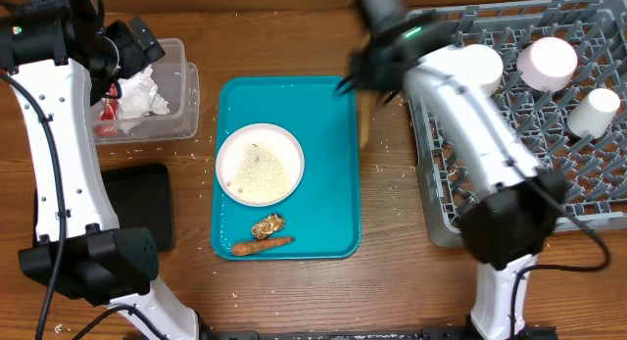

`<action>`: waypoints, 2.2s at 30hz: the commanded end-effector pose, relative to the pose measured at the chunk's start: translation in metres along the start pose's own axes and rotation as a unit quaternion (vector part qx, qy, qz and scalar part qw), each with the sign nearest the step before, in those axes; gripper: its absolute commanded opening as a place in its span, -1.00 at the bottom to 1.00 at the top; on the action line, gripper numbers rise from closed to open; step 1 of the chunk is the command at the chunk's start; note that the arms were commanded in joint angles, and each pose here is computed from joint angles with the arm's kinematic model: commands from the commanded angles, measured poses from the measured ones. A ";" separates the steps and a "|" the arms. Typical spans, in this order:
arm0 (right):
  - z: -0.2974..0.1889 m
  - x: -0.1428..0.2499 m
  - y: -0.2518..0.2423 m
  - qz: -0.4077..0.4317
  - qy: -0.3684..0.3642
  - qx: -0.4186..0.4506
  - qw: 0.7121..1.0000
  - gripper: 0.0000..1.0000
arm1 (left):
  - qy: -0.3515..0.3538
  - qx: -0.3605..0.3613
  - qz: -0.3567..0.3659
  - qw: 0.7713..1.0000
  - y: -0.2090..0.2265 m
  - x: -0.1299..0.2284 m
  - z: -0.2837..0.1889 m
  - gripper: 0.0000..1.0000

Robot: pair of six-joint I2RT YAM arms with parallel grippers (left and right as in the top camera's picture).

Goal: Sort waste into correct bins and load items into the dishwasher
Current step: 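Carry the skewer right and drop it into the rack, then reach the left gripper to the white rice plate and grasp its rim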

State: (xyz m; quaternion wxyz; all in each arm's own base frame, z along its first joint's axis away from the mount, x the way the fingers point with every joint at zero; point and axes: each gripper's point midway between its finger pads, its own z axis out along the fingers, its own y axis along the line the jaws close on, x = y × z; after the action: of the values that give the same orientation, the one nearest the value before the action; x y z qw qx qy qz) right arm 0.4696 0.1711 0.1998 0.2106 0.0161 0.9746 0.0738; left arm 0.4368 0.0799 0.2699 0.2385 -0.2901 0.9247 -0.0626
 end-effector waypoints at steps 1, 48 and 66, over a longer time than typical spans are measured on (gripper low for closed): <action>-0.039 -0.048 -0.057 -0.025 -0.072 0.025 0.997 -0.92 | 0.000 -0.001 -0.004 1.000 0.000 0.000 0.000 1.00; -0.090 0.026 0.057 -0.124 -0.011 -0.240 0.963 1.00 | 0.019 0.030 -0.009 0.999 -0.011 0.007 0.000 1.00; -0.076 -0.038 -0.016 -0.073 -0.118 -0.098 0.985 1.00 | 0.220 0.183 0.188 0.940 -0.107 0.141 -0.013 0.99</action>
State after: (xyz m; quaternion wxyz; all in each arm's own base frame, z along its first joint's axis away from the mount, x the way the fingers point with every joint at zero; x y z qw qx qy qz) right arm 0.4498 0.1882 0.2803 0.3027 -0.1260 0.9234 0.1997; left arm 0.3958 -0.0460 0.2632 0.1095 -0.1318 0.9540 -0.2458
